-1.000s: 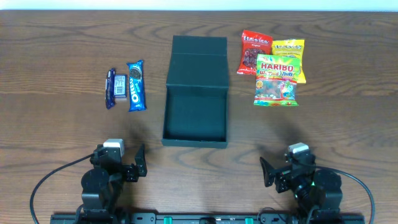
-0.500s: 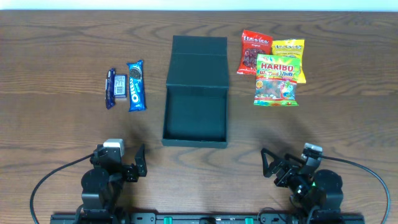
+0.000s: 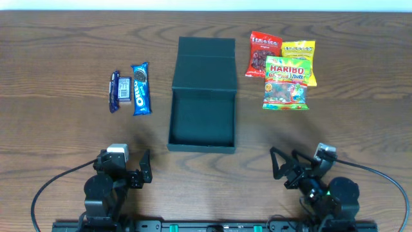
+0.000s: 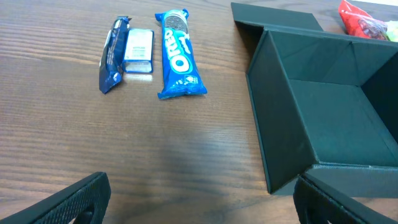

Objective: Pack container
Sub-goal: 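Reach the right gripper to the Haribo Worms bag and grasp it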

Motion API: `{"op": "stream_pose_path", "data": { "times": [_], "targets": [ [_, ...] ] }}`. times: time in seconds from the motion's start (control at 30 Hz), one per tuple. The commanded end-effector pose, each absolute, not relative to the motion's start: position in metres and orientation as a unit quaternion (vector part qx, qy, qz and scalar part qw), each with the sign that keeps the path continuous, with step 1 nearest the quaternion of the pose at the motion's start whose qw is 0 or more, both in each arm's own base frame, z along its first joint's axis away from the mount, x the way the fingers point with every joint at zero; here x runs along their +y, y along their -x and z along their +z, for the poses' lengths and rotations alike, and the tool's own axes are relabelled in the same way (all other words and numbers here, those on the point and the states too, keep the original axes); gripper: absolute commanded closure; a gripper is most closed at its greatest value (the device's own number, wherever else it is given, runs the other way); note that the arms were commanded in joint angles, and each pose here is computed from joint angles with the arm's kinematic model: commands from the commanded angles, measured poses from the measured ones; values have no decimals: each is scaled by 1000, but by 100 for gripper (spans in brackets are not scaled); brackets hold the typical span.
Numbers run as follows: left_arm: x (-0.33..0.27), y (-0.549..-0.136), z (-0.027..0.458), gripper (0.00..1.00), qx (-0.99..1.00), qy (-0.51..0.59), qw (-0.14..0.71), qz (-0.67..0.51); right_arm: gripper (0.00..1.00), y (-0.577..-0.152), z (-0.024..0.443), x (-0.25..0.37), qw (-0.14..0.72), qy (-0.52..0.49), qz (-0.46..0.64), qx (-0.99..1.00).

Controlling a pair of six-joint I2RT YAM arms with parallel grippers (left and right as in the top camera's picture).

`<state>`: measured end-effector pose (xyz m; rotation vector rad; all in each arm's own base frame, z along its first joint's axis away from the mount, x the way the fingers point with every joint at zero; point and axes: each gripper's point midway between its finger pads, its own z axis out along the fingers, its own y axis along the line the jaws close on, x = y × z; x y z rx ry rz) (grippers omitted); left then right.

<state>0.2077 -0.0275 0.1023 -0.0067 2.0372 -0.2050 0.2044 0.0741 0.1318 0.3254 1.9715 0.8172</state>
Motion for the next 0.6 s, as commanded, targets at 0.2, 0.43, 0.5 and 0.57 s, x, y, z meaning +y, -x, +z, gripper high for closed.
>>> {"op": "stream_pose_path", "data": {
  "times": [0.2, 0.43, 0.5, 0.57],
  "targets": [
    [-25, -208, 97, 5, 851, 10, 518, -82, 5, -233, 142, 68, 490, -124, 303, 808],
    [-25, -208, 97, 5, 851, 10, 518, -82, 6, -264, 137, 57, 458, -112, 231, 851],
    [-25, -208, 98, 5, 851, 10, 518, -82, 5, -277, 139, 51, 450, -115, 205, 861],
    [-25, -208, 98, 5, 851, 10, 518, -82, 5, -290, 142, 46, 442, -115, 184, 870]
  ]
}}
